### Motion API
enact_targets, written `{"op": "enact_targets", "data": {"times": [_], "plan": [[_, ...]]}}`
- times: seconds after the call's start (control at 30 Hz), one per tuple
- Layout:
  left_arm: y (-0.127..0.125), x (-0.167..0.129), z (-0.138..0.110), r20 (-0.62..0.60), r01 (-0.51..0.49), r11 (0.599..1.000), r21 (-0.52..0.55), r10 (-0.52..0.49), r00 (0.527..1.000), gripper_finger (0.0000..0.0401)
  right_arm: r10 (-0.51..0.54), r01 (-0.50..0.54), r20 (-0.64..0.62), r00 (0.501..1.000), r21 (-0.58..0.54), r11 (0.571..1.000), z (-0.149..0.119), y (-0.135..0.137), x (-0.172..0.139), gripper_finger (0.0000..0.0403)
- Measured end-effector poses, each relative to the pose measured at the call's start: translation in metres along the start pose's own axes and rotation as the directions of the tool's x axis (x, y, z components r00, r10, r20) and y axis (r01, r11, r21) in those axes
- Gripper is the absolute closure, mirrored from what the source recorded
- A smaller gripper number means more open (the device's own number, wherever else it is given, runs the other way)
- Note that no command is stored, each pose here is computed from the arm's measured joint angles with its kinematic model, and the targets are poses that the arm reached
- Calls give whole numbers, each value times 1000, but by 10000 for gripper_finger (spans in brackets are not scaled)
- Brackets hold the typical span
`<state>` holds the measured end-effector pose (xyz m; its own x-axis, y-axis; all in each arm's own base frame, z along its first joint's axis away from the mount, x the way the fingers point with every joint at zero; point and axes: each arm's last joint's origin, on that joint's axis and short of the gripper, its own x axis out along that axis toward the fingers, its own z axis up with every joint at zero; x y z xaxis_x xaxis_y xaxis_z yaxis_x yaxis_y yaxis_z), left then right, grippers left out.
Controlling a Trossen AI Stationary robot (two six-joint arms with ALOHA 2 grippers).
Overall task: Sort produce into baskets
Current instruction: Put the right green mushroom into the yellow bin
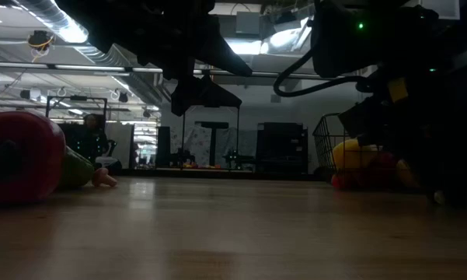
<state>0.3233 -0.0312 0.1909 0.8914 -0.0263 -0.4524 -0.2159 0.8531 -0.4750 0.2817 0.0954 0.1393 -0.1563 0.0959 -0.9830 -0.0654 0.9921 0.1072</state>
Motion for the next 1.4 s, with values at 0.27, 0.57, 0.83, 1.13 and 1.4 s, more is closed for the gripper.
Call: {"op": "enact_targets", "data": {"times": [0.27,0.57,0.83,1.13,1.4], "plan": [[0,0,0,0,0,1000,0,0,1000,155,11,-10,38,999,-8,1000,6,6,-27,389],[0,0,0,-1,0,1000,-3,0,1000,155,-4,5,22,1000,-72,997,4,25,-70,377],[0,0,0,0,1,1000,-4,-1,1000,155,-80,64,-101,992,-157,986,-25,56,-77,382],[6,-3,4,-9,-20,999,48,20,1000,155,-151,117,-172,973,-193,974,-46,81,-73,352],[26,-35,10,-172,-165,979,116,184,968,155,-150,128,-175,973,-132,983,-47,82,-73,254]]}}
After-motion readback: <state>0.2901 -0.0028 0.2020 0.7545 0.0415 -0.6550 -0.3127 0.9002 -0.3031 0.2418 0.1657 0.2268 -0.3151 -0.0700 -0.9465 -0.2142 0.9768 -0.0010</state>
